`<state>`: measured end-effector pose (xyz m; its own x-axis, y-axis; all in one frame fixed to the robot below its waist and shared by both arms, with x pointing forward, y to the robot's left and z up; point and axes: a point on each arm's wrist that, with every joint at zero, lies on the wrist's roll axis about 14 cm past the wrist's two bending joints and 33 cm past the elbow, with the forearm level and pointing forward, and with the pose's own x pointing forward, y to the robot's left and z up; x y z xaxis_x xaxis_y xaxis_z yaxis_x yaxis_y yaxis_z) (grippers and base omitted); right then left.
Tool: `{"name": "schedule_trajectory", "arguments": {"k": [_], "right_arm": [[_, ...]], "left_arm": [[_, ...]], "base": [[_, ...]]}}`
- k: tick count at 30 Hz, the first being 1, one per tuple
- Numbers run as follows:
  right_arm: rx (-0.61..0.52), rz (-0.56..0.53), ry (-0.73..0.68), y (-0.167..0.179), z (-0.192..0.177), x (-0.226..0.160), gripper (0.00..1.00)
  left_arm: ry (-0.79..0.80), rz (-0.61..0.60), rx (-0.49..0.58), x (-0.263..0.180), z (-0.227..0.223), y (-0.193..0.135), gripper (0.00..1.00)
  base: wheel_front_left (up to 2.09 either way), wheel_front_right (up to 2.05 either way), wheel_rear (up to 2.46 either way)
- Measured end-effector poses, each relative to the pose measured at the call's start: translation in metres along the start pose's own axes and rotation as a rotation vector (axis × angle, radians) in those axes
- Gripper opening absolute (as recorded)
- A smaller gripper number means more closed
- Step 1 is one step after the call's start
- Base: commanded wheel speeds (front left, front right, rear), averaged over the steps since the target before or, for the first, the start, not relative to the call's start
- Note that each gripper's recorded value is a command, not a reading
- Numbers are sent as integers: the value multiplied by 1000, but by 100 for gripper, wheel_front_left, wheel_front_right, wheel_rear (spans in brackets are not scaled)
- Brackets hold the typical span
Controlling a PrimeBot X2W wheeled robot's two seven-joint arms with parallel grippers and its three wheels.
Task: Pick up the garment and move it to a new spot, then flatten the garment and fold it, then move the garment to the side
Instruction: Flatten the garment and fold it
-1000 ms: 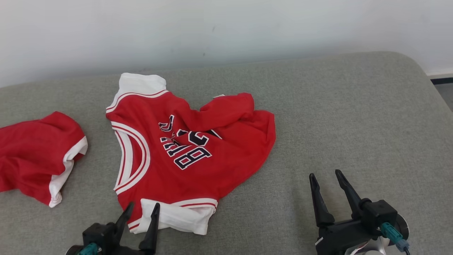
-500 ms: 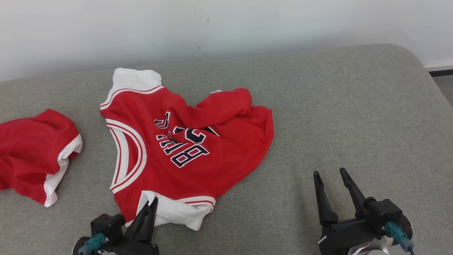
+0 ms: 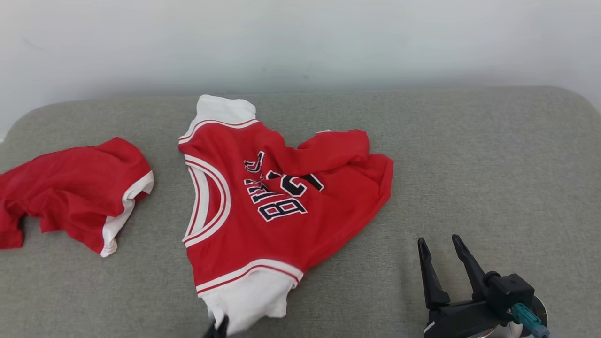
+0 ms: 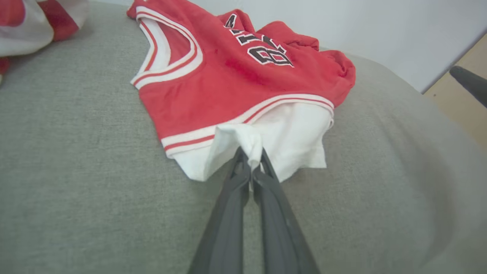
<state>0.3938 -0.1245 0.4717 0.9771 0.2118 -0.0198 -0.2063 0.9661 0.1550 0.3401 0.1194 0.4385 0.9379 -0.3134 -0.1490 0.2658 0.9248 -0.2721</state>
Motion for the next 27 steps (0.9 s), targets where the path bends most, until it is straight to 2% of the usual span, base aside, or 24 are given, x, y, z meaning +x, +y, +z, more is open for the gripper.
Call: {"name": "schedule_trajectory", "arguments": {"k": [7,8,9,10,15,27], "right_arm": [[4,26,5,9,-2,4,100],[4,29,8,10,-3,4,100],[4,30,11,10,-4,4,100],[3,33,12,11,-4,5,100],[1,32,13,11,-4,4,100],[-5,-3,-2,0,1,-4,100]], "left_arm": [[189,66,-81,-42,-59,1,0],[185,67,-84,-43,-59,0,31],[169,68,-84,-42,-56,0,87],[151,72,-82,-41,-52,1,100],[7,67,-78,-26,-15,1,100],[-255,155,20,-6,72,35,100]], "base": [[0,0,0],[0,0,0],[0,0,0],[0,0,0],[0,0,0],[0,0,0]]}}
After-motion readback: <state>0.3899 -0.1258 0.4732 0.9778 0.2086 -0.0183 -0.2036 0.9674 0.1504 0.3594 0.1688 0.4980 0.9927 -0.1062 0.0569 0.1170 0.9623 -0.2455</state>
